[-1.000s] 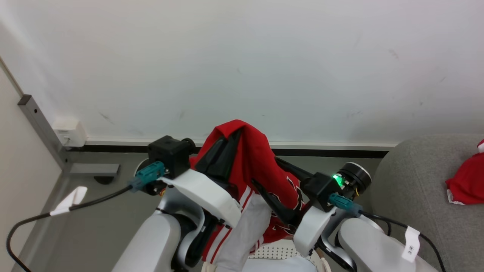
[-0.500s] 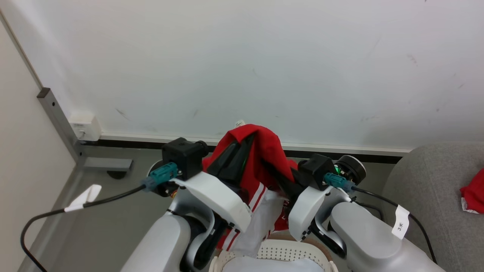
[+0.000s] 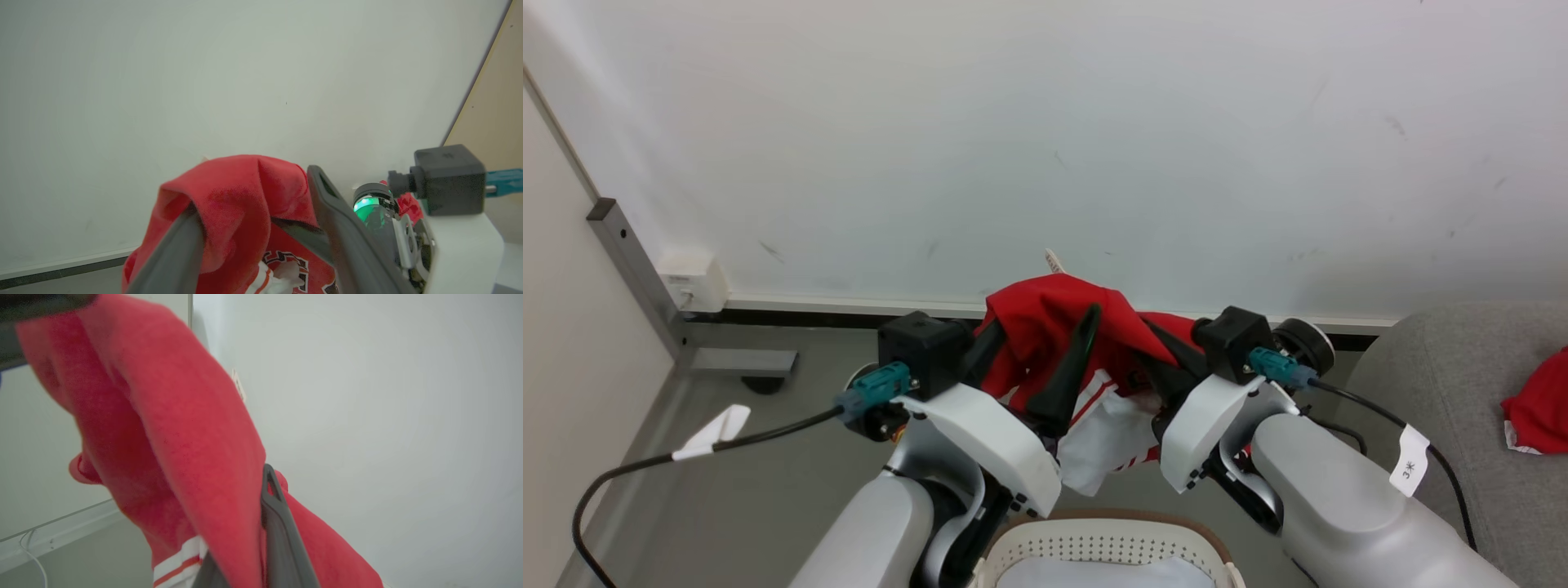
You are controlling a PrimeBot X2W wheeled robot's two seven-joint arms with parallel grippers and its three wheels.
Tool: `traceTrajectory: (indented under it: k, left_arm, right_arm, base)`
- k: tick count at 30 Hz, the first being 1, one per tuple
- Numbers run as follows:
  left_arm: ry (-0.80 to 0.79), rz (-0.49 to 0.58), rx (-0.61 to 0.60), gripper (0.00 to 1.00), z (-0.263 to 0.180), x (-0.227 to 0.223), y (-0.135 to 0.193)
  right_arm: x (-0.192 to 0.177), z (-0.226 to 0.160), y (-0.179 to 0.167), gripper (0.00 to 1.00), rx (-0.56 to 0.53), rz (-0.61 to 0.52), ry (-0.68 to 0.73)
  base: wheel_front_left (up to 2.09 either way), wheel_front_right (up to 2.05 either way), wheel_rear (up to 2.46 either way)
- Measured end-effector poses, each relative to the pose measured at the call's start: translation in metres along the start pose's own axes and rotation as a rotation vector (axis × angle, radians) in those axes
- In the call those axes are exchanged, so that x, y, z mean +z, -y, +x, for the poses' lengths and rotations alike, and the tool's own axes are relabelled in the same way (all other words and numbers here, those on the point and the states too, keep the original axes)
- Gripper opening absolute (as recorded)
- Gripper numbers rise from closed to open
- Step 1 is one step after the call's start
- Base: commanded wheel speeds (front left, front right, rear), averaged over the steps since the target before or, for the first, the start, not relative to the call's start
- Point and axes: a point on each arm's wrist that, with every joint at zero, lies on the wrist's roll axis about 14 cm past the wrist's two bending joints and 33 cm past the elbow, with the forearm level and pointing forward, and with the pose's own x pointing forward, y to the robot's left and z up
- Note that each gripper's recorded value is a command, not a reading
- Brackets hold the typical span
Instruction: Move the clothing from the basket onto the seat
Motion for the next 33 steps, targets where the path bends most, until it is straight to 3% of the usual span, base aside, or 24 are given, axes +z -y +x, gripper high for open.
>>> traceTrajectory:
  k: [18, 33]
  left_arm:
    - [-0.082, -0.015, -0.044, 1.0, 0.0, -0.03, 0.012]
    - [-0.147, -0.041, -0.178, 1.0, 0.017, -0.067, 0.054]
  right_arm:
    - [0.028, -0.015, 0.053, 0.0, -0.159, 0.009, 0.099]
    - [0.027, -0.086, 0.119, 0.0, -0.378, -0.026, 0.109]
  base:
    - [0.0, 0.0, 0.0]
    - [0.0, 0.0, 0.0]
